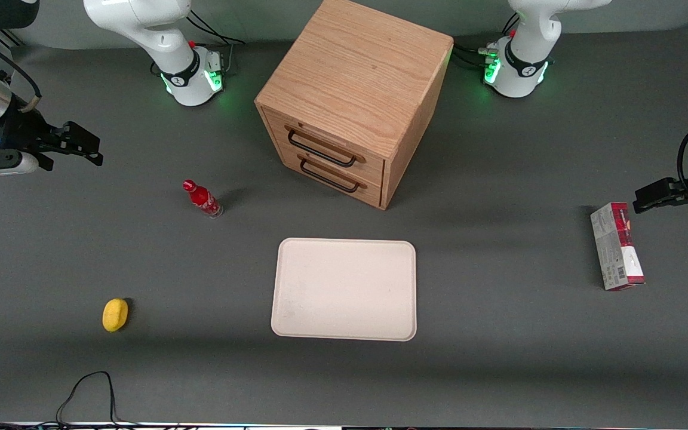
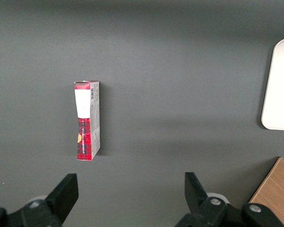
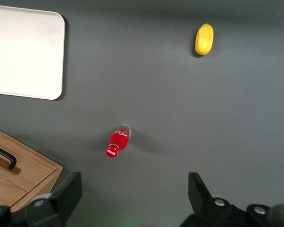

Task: Open upper drawer
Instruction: 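Move the right gripper toward the upper drawer's black handle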

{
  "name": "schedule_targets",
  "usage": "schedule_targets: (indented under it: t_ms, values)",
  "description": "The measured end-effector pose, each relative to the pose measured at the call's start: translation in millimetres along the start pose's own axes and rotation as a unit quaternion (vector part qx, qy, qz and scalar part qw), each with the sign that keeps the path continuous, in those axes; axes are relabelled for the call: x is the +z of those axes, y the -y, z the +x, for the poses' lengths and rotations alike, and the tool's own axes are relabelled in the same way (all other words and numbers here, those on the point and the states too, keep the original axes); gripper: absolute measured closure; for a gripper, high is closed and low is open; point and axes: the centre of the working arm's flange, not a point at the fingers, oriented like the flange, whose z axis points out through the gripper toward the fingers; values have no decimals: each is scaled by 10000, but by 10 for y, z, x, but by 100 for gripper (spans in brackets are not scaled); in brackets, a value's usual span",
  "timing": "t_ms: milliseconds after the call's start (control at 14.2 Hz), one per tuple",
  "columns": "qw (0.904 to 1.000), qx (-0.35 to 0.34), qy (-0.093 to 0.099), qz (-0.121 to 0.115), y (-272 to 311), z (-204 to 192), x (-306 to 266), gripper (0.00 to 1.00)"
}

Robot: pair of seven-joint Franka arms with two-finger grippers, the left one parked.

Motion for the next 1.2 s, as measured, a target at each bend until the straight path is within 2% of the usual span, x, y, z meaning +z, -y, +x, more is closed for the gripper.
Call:
schedule_targets:
  t_ms: [282, 423, 563, 704, 986, 1056, 1197]
  values:
    - [10000, -11, -8, -2, 15, 21, 10, 0]
    - [9999, -153, -10, 39, 184, 166, 60, 0]
    - [9980, -590, 44, 202, 725, 357, 155, 0]
    - [9910, -1300, 99, 309, 1503, 350, 228, 0]
    - [9643, -2630, 118, 298, 2808, -160, 224, 0]
    - [9525, -3024, 138, 329, 2996, -253, 242, 0]
    - [9205, -3872, 225, 469, 3318, -359, 336, 0]
